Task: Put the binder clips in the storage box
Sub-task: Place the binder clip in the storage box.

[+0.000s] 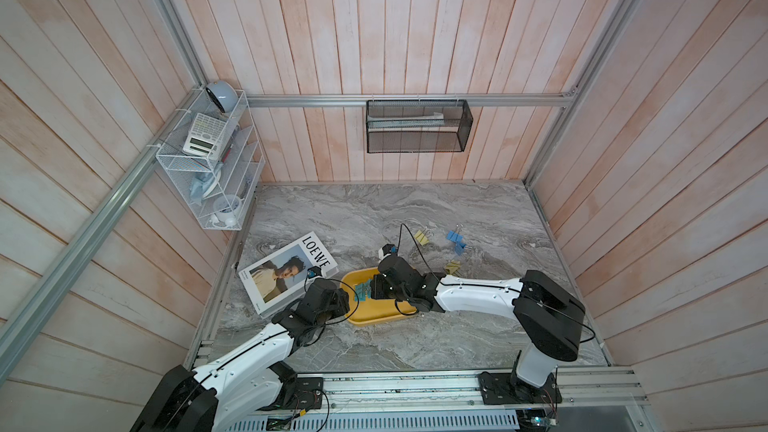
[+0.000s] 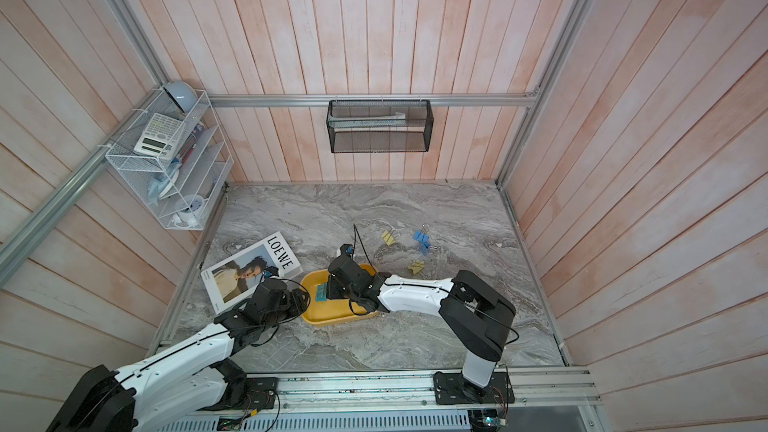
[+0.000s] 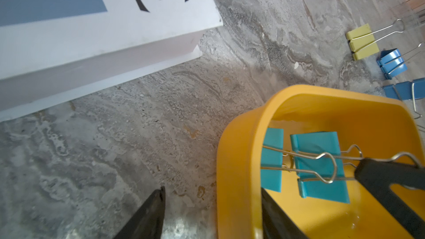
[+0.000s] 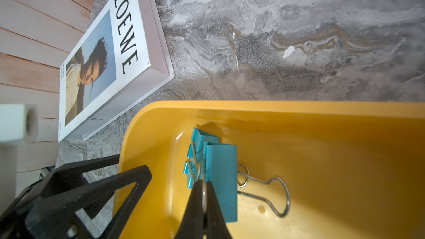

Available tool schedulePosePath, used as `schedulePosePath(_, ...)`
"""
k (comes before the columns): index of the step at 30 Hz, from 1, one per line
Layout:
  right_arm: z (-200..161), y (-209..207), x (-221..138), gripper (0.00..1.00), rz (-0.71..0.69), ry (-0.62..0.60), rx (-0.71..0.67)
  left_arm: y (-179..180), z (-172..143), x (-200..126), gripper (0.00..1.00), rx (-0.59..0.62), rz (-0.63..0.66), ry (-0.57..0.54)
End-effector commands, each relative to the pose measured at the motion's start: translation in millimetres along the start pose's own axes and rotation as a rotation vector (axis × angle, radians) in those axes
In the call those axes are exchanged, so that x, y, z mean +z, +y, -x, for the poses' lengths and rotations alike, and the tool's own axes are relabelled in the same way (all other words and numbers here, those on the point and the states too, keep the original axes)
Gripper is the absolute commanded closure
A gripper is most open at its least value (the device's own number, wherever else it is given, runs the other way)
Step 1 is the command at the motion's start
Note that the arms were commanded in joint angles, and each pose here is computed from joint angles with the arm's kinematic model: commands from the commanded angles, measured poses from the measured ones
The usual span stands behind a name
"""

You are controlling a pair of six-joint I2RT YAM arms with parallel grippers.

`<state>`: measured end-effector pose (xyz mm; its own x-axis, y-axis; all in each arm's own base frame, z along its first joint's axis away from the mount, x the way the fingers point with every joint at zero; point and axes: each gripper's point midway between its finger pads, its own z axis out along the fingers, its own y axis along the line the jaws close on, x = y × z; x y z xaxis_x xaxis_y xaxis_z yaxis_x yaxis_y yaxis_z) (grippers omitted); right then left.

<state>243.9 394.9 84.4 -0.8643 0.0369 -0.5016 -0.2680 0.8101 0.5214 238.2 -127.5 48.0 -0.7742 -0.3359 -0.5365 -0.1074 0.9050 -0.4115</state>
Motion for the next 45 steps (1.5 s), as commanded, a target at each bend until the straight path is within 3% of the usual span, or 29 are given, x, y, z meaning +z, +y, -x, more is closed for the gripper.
schedulePosePath(1, -4.6, -8.3, 6.6, 1.0, -0.025, -0.015, 0.021, 6.5, -4.6, 2.3, 0.35, 0.019, 0.017, 0.01)
schedulePosePath(28, -3.7, -6.8, 31.6, 1.0, -0.026, -0.031, 0.04, 8.2, -4.4, 1.8, 0.35, 0.026, 0.026, 0.007)
schedulePosePath(34, -7.9, -10.9, 29.0, 0.77, -0.029, -0.019, 0.032, 7.7, -3.0, 1.1, 0.34, 0.025, 0.027, 0.004)
schedulePosePath(37, -8.6, -12.2, 24.1, 0.7, -0.048, -0.002, 0.002, 7.8, -3.2, 1.3, 0.34, 0.024, 0.027, 0.004)
schedulePosePath(45, 3.5, -17.5, -9.6, 0.64, -0.089, -0.017, -0.07, 7.9, -1.3, 1.4, 0.34, 0.03, 0.037, 0.003)
